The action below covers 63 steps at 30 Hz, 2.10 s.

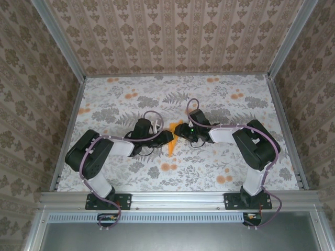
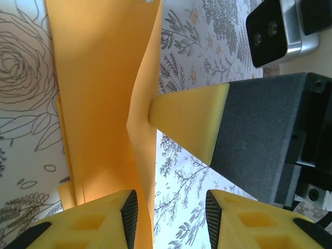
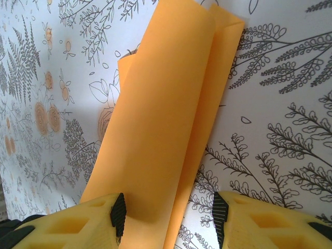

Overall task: Fold a paper plane with a square sheet of paper (fold left side to right side)
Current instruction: Fold the wing for the fifth time at the center of the table.

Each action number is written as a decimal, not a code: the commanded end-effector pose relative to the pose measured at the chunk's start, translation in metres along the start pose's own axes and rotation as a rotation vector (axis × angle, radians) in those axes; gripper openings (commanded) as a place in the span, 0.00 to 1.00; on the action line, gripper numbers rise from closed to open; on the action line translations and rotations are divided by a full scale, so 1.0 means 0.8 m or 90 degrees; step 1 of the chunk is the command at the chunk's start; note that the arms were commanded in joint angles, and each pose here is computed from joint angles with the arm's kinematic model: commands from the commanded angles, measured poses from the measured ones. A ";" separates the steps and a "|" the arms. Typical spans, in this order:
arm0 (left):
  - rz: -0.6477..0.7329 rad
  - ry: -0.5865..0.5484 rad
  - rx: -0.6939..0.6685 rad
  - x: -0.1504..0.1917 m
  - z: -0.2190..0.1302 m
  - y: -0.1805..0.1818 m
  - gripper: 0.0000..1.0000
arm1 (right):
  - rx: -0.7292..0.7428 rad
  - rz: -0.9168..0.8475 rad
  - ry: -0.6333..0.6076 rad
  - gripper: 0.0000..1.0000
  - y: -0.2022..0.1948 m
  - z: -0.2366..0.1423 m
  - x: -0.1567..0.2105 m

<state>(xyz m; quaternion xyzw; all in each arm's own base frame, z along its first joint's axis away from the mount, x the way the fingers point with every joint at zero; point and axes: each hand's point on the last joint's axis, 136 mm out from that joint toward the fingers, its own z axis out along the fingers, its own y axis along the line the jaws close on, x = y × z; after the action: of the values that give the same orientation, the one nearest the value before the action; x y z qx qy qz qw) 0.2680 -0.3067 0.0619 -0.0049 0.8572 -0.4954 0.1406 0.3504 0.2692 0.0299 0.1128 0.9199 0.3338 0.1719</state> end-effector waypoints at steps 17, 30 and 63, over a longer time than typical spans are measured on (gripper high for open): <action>0.045 0.016 -0.046 -0.015 0.005 0.026 0.00 | -0.005 -0.022 -0.007 0.55 0.004 -0.019 -0.011; 0.045 0.012 -0.027 -0.020 0.004 0.022 0.00 | -0.067 0.019 -0.041 0.80 0.039 -0.015 -0.061; 0.046 0.011 -0.028 -0.025 0.005 0.020 0.00 | 0.026 0.042 0.015 0.83 0.019 0.034 -0.063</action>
<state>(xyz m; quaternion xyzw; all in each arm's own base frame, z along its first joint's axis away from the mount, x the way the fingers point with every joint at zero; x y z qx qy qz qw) 0.2840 -0.2961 0.0446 0.0133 0.8728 -0.4669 0.1417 0.4167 0.2821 0.0467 0.1392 0.9086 0.3537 0.1728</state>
